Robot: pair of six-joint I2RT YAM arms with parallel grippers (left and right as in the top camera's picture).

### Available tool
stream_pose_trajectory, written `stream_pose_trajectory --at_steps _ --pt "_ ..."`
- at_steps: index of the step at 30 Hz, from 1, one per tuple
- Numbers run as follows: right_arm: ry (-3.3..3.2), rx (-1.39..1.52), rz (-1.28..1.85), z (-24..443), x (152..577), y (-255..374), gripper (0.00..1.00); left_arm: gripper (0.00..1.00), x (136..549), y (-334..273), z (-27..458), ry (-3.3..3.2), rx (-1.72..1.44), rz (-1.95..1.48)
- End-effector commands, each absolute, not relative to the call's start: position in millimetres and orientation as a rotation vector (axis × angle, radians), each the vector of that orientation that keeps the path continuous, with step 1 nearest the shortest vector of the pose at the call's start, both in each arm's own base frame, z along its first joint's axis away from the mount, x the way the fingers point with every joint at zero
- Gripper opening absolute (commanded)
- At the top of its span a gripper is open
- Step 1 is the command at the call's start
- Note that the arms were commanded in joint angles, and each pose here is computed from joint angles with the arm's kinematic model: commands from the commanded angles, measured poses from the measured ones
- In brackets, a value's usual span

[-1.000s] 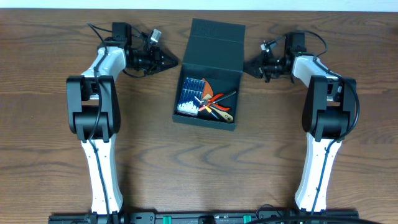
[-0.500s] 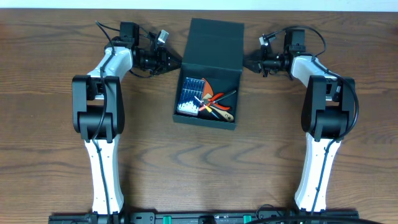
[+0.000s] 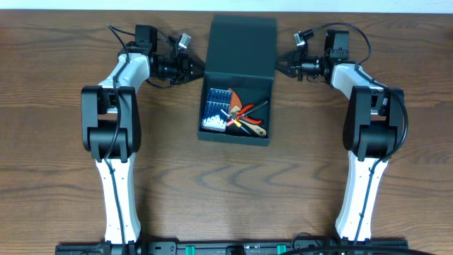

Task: Pack container
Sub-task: 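Push the lid forward with both grippers to tilt it closed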

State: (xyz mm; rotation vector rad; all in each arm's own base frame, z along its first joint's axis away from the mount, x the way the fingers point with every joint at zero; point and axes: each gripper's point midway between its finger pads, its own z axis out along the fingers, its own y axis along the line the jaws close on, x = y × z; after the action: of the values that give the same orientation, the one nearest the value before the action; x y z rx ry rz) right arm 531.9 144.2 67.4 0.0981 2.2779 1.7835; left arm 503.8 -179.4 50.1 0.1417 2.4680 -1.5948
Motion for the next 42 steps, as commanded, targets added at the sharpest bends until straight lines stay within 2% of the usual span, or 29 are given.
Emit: stream_pose_trajectory --at_steps 1,15,30,42 --pt "2.199 -0.054 1.946 87.2 516.0 157.6 0.01 0.06 502.6 -179.6 50.6 2.451 0.13 -1.653" --pt "2.098 -0.22 2.077 108.2 501.5 163.6 0.01 0.06 507.6 -173.9 70.7 2.405 0.128 -1.682" --pt "2.083 -0.247 2.063 110.3 503.1 163.7 0.01 0.06 508.5 -174.6 106.2 2.35 0.181 -1.668" --pt "2.058 -0.288 2.042 130.0 515.0 165.1 0.01 0.06 505.0 -174.5 144.2 2.306 0.226 -1.641"
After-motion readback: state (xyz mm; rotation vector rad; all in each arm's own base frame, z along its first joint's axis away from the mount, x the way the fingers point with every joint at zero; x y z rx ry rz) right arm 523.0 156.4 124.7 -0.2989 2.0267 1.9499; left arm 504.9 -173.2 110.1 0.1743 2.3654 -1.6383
